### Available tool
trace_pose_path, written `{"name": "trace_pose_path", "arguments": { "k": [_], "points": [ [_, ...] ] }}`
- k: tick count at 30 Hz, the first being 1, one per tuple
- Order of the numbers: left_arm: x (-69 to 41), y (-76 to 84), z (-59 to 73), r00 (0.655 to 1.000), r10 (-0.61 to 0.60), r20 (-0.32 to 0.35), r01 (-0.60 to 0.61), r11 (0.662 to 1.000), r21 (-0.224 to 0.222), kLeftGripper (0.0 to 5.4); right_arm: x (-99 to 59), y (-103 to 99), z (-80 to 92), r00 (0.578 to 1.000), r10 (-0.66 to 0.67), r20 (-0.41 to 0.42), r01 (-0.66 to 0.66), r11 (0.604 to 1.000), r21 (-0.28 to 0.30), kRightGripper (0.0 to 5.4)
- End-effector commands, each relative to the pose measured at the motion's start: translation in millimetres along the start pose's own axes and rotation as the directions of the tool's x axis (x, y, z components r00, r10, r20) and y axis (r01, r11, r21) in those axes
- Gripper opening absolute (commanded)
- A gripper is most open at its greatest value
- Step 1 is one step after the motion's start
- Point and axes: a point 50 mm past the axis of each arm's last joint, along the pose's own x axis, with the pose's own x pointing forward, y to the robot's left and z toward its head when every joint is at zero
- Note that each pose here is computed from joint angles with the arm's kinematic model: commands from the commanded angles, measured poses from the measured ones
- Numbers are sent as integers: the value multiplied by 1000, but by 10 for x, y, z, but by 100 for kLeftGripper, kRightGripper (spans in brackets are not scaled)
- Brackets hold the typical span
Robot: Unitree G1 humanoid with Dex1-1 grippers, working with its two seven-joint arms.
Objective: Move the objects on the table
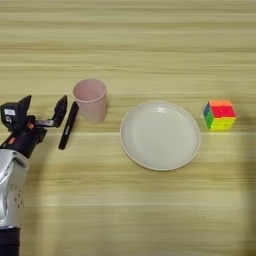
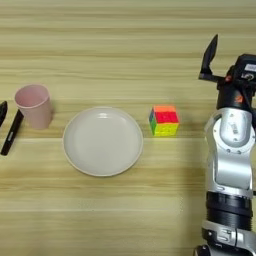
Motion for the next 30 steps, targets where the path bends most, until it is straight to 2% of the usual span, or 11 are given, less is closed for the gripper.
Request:
{"name": "trace_pose_path", "arguments": {
  "k": [1, 10, 15, 24, 30],
  "points": [
    [-10, -109, 26, 997, -72, 14, 71, 997, 23, 538, 33, 21, 27, 1000, 6, 8, -6, 1000, 10, 540],
    [12, -332, -45, 981, -194, -9, 194, 979, 65, 538, 37, 14, 27, 1000, 0, 7, 0, 1000, 24, 540],
    [13, -375, -114, 978, -206, -40, 209, 974, 90, 538, 31, 15, 34, 1000, -2, 11, 2, 1000, 30, 540],
    [33, -420, -146, 974, -222, -48, 226, 970, 91, 538, 17, 28, 43, 1000, -1, 11, 0, 999, 46, 540],
    [64, -417, -198, 972, -225, -63, 229, 970, 77, 538, -2, 34, 67, 1000, -4, 26, 3, 1000, 28, 540]
  ]
}}
